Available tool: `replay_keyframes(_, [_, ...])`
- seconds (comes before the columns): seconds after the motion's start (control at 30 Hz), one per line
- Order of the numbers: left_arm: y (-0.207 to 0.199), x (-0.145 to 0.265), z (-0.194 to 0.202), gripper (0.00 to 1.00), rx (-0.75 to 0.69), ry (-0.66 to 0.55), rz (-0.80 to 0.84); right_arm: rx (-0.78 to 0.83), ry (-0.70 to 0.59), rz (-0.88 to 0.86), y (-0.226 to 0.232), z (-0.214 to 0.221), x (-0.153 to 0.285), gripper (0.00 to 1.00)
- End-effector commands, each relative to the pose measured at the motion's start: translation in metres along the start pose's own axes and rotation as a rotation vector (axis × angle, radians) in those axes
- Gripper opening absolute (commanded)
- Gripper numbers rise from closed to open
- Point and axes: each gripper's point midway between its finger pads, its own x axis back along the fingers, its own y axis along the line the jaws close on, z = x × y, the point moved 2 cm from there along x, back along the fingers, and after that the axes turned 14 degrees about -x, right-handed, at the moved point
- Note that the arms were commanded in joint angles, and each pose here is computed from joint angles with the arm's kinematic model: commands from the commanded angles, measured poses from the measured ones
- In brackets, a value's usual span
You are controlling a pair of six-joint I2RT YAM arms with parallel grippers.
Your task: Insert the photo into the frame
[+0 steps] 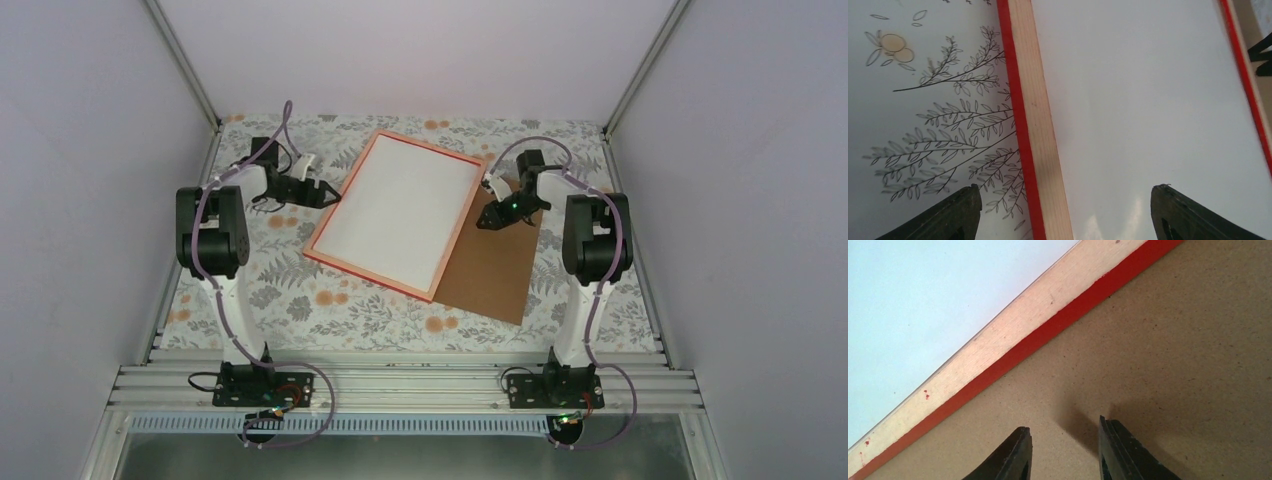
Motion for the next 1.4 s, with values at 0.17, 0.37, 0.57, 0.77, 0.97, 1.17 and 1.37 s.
replay_keyframes(0.17, [0.008,-0.026,-0.018,0.67,-0.137,0.113,-0.242,-0.073,0.076,0.045,-0.001,0.028,-0.008,0.35])
replay_keyframes(0.37, [0.017,-0.042,-0.023,0.54,-0.194,0.181,-0.356,-0.078,0.112,0.121,-0.015,0.047,-0.014,0.33])
replay_keyframes(0.57, [0.027,-0.048,-0.025,0.39,-0.199,0.224,-0.414,-0.067,0.151,0.207,-0.031,0.063,-0.017,0.31])
replay_keyframes(0.77, [0.03,-0.047,-0.017,0.29,-0.209,0.267,-0.432,-0.057,0.187,0.265,-0.047,0.077,-0.02,0.31])
replay_keyframes(0.97, [0.031,-0.038,-0.009,0.23,-0.225,0.303,-0.465,-0.037,0.223,0.323,-0.061,0.092,-0.021,0.3])
replay_keyframes(1.17, [0.032,-0.013,0.002,0.12,-0.191,0.319,-0.528,-0.017,0.245,0.368,-0.073,0.102,-0.021,0.29])
replay_keyframes(1.37, [0.049,0.028,0.026,0.05,-0.091,0.34,-0.603,0.024,0.258,0.388,-0.081,0.108,-0.019,0.29])
